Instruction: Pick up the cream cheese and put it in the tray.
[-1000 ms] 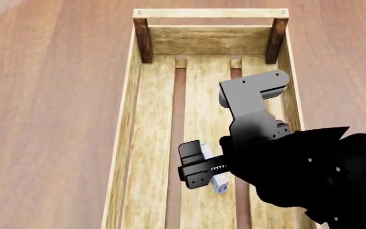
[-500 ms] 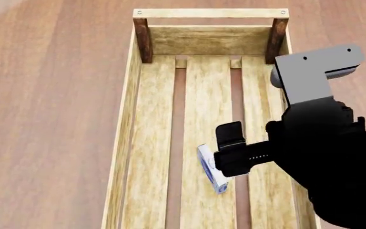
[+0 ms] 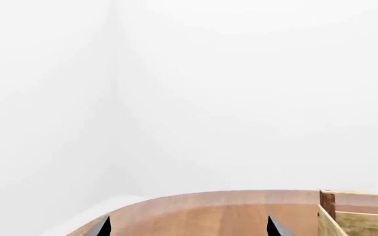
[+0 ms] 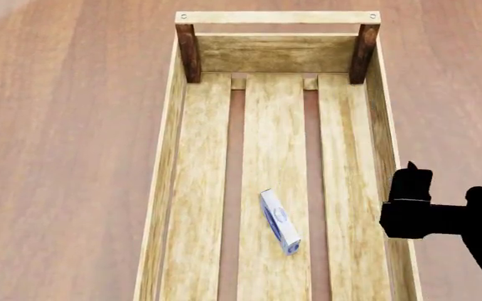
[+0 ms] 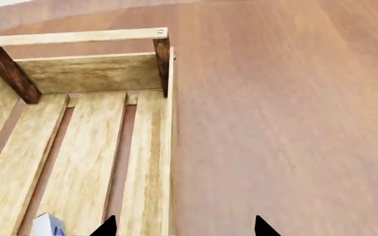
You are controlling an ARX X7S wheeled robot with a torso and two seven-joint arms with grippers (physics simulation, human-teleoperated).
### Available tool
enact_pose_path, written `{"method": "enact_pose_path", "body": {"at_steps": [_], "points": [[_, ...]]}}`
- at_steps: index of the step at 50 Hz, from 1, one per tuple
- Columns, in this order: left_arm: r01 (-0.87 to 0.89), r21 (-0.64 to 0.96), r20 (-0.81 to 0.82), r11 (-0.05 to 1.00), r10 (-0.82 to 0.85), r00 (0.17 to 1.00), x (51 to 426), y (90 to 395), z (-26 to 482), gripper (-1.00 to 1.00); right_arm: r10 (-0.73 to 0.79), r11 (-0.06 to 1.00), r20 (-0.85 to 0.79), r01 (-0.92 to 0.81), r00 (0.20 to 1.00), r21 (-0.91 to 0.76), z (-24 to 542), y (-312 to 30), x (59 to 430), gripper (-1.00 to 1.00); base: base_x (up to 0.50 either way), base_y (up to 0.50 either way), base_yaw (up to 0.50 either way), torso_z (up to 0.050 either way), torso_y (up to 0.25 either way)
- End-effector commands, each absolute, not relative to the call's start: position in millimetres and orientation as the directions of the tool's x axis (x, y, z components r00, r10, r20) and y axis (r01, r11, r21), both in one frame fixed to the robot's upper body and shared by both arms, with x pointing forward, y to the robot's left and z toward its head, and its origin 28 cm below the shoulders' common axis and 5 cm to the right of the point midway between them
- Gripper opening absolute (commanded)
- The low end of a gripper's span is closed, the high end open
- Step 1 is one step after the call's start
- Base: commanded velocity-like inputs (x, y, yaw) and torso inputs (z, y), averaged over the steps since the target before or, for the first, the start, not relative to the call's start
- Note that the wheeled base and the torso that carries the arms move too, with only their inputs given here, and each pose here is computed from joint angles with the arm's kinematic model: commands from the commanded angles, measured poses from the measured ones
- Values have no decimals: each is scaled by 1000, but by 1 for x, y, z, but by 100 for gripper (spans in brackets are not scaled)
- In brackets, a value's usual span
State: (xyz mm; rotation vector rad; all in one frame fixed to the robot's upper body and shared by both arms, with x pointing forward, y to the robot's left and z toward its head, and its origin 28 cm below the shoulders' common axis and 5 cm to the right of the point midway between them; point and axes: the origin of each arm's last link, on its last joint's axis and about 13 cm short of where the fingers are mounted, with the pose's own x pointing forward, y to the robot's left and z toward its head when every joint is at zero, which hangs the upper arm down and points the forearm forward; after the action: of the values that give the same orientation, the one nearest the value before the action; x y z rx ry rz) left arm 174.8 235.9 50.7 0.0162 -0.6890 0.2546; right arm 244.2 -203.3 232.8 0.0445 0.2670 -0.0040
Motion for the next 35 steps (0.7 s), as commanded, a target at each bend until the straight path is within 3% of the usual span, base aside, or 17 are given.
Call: {"method": "enact_pose_path", "body": {"at_steps": [1,20,35], "points": [[-240,-55,613,969,223,758,193,249,86,100,-98,989,-101,108,990,98,207,-222,238,100,0,0,0,0,0],[-174,-30,652,984,151,743,204,256,232,100,-215,973,35,211,976,93,209,-226,230,100,0,0,0,0,0],[-172,13,714,985,112,692,177,250,286,100,-185,982,167,174,968,80,236,-216,199,100,0,0,0,0,0]]}}
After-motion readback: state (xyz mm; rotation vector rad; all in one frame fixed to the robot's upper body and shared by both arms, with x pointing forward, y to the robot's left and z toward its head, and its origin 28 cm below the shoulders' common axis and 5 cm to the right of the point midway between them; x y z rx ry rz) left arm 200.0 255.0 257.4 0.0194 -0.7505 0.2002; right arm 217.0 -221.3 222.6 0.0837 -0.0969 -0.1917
